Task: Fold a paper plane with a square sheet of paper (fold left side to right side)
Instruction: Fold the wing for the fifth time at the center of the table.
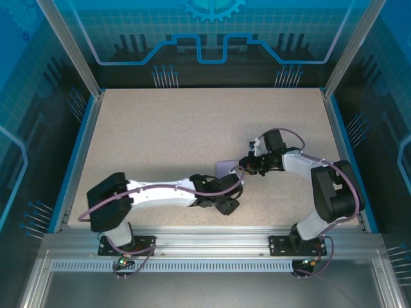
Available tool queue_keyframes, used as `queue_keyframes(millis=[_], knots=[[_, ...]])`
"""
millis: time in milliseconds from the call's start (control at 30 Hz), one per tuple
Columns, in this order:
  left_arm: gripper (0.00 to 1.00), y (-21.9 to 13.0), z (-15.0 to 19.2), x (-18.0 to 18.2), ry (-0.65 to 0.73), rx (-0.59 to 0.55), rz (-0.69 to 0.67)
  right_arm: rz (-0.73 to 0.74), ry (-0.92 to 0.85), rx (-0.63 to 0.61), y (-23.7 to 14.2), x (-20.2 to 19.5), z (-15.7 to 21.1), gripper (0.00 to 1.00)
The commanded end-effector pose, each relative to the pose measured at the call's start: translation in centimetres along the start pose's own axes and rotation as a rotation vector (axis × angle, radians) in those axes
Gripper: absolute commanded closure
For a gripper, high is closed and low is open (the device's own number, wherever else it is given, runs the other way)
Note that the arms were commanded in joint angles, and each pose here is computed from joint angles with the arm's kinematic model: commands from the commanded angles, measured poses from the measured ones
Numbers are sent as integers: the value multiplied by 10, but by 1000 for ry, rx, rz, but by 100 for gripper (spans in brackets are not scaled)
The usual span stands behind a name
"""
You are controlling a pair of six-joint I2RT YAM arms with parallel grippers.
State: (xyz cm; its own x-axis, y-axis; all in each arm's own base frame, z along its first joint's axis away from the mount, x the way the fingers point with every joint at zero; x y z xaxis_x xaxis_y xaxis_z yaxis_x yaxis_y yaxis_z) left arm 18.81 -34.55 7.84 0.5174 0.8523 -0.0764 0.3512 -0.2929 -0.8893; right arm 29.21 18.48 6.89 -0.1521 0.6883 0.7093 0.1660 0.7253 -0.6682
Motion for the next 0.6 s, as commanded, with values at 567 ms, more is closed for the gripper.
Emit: queue_keyframes(millis=[567], knots=[[53, 31, 0, 25, 11, 49, -320, 13, 27, 36, 6, -2, 1, 100]])
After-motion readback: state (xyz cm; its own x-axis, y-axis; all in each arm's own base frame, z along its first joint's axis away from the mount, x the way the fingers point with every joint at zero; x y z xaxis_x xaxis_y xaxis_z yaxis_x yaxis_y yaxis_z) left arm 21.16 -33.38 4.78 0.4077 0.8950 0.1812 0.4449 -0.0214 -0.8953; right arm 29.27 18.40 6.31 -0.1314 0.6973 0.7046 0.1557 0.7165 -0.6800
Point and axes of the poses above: each hand's point on the last joint's axis, 136 mm out from that joint toward the fingers, its own y axis out along the fingers, its own x axis along the line the jaws close on, z = x × y, the point moved 1 cm from there along -y, back along the fingers, and after that the axes turned 13 degrees about -y, right-handed, at the moved point
